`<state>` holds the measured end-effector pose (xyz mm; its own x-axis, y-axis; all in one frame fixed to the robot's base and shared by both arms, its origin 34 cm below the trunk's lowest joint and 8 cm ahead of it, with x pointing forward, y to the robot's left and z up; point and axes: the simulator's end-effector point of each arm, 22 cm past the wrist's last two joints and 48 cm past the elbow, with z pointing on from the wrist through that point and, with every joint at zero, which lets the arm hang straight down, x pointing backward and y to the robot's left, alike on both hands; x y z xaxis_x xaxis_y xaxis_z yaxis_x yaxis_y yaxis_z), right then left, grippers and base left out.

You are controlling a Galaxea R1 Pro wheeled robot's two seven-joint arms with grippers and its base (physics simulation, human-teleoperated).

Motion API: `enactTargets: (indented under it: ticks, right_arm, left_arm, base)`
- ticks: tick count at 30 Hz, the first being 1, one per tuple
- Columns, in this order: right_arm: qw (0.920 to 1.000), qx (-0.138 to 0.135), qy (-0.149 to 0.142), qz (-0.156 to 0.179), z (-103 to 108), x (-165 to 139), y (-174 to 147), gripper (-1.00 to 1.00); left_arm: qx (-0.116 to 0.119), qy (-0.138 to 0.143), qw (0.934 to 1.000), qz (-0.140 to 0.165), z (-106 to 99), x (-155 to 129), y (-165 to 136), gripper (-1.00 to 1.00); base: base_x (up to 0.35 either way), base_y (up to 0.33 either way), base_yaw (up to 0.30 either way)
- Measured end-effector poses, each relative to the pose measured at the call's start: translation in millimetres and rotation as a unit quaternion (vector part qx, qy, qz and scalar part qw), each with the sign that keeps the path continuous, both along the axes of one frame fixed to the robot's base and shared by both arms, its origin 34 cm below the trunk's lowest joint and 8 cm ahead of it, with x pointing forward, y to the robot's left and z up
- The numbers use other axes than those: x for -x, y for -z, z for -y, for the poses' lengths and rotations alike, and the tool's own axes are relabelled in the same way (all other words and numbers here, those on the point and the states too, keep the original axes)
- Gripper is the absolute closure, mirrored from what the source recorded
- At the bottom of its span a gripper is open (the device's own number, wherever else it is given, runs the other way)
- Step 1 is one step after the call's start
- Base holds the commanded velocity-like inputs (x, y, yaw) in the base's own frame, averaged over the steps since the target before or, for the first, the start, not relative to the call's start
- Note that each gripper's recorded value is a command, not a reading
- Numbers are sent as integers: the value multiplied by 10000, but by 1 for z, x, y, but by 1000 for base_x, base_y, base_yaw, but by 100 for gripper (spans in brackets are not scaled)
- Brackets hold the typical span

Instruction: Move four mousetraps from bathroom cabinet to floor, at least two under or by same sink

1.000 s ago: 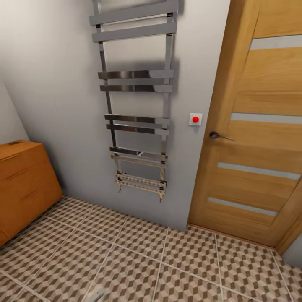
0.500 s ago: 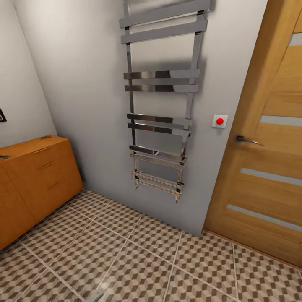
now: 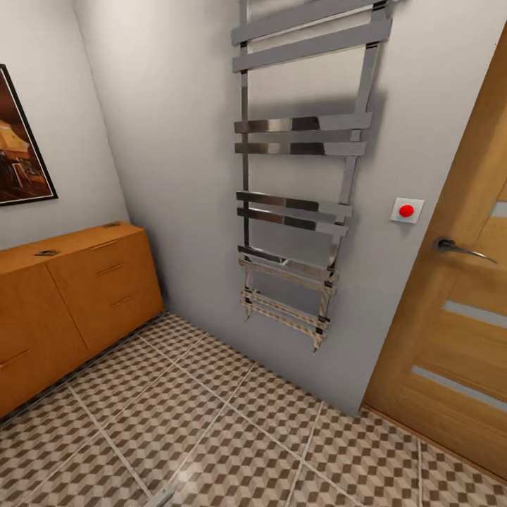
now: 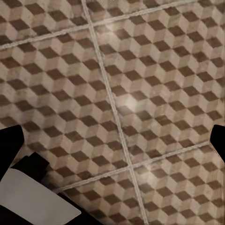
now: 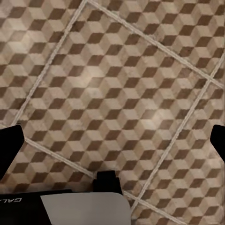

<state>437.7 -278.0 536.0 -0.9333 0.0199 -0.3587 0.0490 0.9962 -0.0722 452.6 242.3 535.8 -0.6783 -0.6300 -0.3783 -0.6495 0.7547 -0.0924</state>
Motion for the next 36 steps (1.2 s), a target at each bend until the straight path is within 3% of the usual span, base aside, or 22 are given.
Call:
enactTargets:
  ticks: [11,36]
  right_arm:
    - [10000,1,-2,0,0,0,0,-100]
    - [10000,20,3,-3,1,0,0,-100]
  left_arm:
    - [1,3,10000,2,0,0,0,-100]
    - [0,0,10000,1,0,0,0,-100]
  base:
    - [131,-112,115]
    - [4,-3,282]
